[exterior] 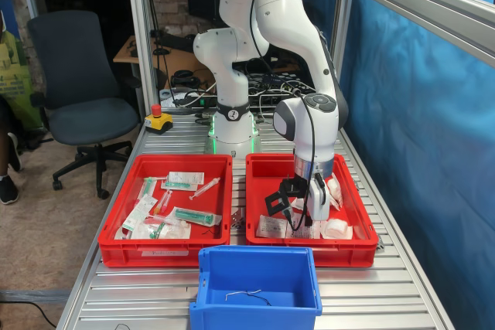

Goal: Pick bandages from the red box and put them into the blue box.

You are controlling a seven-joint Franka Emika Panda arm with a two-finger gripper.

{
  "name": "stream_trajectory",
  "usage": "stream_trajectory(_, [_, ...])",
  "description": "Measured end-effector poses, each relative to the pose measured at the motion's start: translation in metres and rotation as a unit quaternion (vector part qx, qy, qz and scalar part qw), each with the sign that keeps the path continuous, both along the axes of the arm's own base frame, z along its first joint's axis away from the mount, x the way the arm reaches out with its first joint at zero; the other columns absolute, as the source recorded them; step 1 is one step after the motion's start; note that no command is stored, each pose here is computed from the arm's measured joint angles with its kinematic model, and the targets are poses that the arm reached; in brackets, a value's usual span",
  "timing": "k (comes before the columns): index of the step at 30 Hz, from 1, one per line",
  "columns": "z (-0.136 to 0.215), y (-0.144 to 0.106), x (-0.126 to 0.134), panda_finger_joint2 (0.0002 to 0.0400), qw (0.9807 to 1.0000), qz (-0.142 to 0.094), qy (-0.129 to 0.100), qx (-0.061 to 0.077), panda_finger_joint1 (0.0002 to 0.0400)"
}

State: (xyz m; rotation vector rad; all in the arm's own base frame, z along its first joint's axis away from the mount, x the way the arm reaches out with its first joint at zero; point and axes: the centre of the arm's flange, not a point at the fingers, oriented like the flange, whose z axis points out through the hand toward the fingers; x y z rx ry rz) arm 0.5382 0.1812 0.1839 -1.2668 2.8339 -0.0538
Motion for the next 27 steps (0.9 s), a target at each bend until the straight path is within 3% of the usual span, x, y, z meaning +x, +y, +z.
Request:
stream_trajectory(2, [0.001, -0.001, 0.001, 0.0021, 1.0000, -0.001, -0.001, 0.000, 0.0021])
stream_trajectory(11, [0.010, -0.009, 0.009, 0.0021, 0.9999, -0.009, -0.012, -0.001, 0.0021])
stream_trajectory(21, [0.058, -0.015, 0.021, 0.0034, 0.9985, -0.017, -0.052, 0.009, 0.0034])
stream_trajectory(26, [0.091, -0.017, 0.027, 0.0034, 0.9965, -0.020, -0.079, 0.017, 0.0034])
stream_trajectory(27, [0.095, -0.017, 0.027, 0.0051, 0.9962, -0.020, -0.083, 0.018, 0.0051])
